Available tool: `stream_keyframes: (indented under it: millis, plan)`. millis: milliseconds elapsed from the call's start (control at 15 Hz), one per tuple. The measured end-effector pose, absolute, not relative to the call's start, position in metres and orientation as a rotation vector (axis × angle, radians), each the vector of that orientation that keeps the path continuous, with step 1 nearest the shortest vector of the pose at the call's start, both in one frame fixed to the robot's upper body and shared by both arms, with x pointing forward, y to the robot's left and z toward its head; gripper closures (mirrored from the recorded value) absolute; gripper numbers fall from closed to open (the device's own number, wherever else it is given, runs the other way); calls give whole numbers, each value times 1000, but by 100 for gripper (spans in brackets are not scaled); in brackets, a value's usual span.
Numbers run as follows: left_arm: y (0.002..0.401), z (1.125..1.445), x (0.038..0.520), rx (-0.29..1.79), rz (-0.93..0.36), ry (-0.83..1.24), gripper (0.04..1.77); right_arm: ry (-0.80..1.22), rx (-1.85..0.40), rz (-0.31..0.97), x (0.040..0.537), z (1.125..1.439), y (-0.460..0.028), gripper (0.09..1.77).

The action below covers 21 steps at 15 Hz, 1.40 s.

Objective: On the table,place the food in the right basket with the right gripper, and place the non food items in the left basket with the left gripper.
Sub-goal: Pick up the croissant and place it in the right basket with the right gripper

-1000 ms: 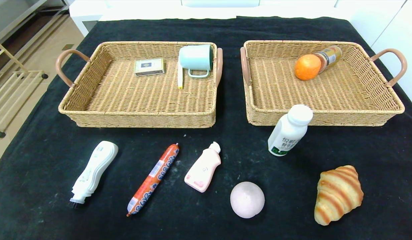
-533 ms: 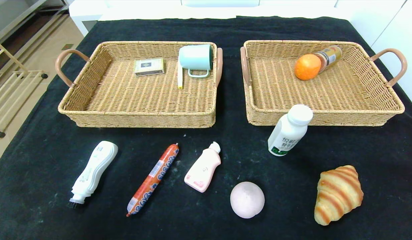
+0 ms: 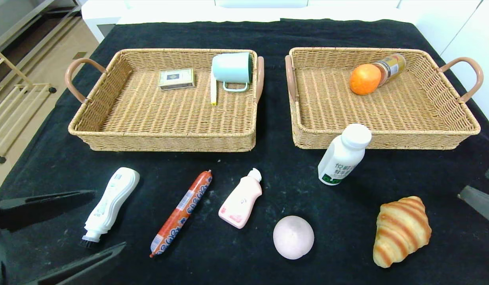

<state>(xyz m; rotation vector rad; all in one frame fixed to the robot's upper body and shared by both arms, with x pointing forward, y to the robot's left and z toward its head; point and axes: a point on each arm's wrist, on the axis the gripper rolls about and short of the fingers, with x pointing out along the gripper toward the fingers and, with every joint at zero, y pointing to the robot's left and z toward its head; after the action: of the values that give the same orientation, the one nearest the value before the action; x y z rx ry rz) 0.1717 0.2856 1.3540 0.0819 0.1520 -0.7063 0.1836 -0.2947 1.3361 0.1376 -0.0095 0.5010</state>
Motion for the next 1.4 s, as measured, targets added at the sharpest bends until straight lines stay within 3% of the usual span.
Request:
stream_keyframes:
  millis: [400,1133,1400]
  plan:
    - [263,1350,191,100,-816,236,9,86,104,546,208,1334,-268,15]
    - [261,1345,192,122,-822,252,9,124,65,564,215,1328,-262,15]
    - [259,1350,192,125,-835,234,9,203,25,443,220,1326,-261,15]
